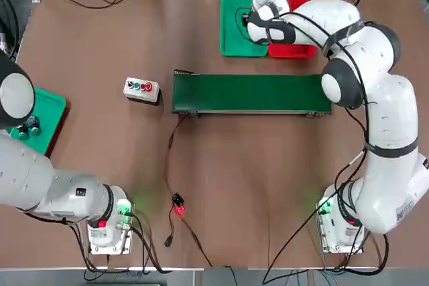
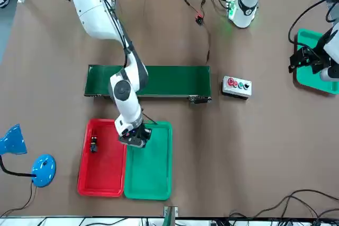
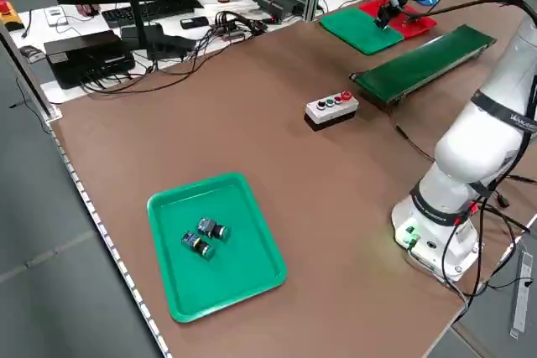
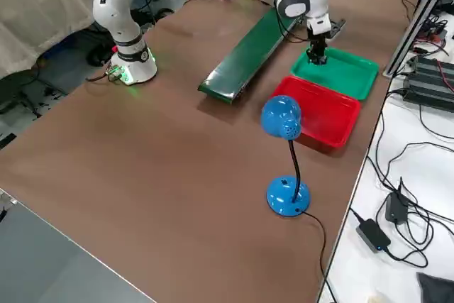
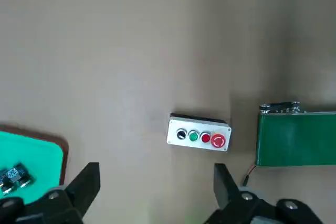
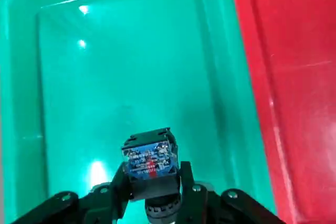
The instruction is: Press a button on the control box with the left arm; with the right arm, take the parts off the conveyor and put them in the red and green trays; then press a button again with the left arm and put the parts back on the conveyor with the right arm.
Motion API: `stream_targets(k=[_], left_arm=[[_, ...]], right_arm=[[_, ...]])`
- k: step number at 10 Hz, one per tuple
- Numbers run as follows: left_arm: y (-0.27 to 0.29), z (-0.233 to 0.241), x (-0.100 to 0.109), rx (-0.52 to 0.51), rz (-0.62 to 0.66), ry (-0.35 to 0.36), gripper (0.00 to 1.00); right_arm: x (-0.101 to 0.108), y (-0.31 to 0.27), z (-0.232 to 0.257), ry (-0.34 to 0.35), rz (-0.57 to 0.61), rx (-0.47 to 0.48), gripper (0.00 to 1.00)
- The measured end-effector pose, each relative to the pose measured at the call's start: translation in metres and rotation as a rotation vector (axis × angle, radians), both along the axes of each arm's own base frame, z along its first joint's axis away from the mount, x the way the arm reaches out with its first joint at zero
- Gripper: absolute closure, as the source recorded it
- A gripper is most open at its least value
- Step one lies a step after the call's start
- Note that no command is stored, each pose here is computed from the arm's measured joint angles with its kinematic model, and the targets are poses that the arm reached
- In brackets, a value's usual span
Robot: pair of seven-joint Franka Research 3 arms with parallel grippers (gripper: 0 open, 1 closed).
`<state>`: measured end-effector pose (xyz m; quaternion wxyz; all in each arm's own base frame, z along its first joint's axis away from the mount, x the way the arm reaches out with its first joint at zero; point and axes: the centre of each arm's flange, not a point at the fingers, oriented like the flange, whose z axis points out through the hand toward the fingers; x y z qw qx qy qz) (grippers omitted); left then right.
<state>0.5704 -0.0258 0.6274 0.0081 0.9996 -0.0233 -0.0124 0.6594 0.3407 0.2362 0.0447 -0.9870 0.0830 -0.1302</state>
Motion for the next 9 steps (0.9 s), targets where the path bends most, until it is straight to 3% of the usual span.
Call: stream_targets(k=[9], left_arm=[[0.001, -0.005, 0.006, -0.001, 0.002, -0.019, 0.03]], right_arm=[[0.004, -0.013, -0.034, 0.031, 0.005, -0.028, 0.58]])
